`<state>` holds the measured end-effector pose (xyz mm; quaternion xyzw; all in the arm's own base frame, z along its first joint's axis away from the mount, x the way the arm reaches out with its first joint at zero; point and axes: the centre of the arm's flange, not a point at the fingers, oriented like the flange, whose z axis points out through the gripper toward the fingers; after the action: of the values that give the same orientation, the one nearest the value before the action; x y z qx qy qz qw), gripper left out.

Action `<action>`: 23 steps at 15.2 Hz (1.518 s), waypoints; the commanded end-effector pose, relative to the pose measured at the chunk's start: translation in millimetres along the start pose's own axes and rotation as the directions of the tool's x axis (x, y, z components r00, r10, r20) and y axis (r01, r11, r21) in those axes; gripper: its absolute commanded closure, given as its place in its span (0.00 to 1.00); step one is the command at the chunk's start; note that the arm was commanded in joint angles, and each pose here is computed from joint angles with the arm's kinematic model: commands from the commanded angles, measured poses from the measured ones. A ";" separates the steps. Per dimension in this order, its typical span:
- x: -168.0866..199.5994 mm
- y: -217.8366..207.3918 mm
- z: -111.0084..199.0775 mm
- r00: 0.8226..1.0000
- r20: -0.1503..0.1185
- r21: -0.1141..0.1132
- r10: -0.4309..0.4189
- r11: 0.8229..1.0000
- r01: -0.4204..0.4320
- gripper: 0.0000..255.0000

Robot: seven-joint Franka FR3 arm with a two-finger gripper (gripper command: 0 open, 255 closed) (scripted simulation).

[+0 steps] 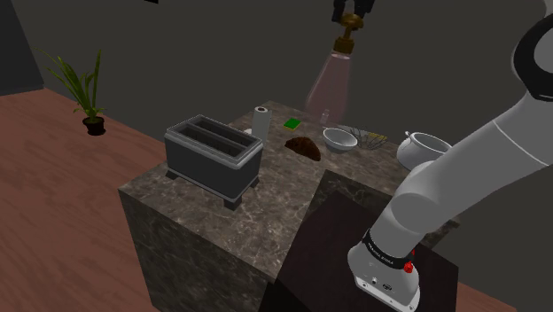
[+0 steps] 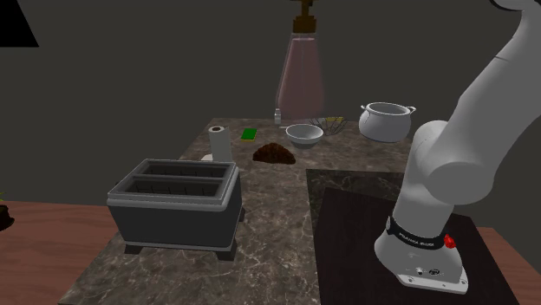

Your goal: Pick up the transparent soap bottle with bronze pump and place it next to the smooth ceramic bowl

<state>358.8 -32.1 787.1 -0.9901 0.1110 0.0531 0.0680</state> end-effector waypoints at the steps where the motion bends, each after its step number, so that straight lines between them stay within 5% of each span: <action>1: -1.4 -1.5 -10.2 1.000 0.000 0.000 0.000 1.000 0.000 1.00; 5: -3.5 -3.6 -27.6 1.000 0.000 0.000 0.000 1.000 0.000 1.00; 23: -6.0 225.4 35.6 1.000 0.000 0.000 0.000 1.000 0.000 1.00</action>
<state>306.4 -231.6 732.6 -0.9900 0.1120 0.0533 0.0678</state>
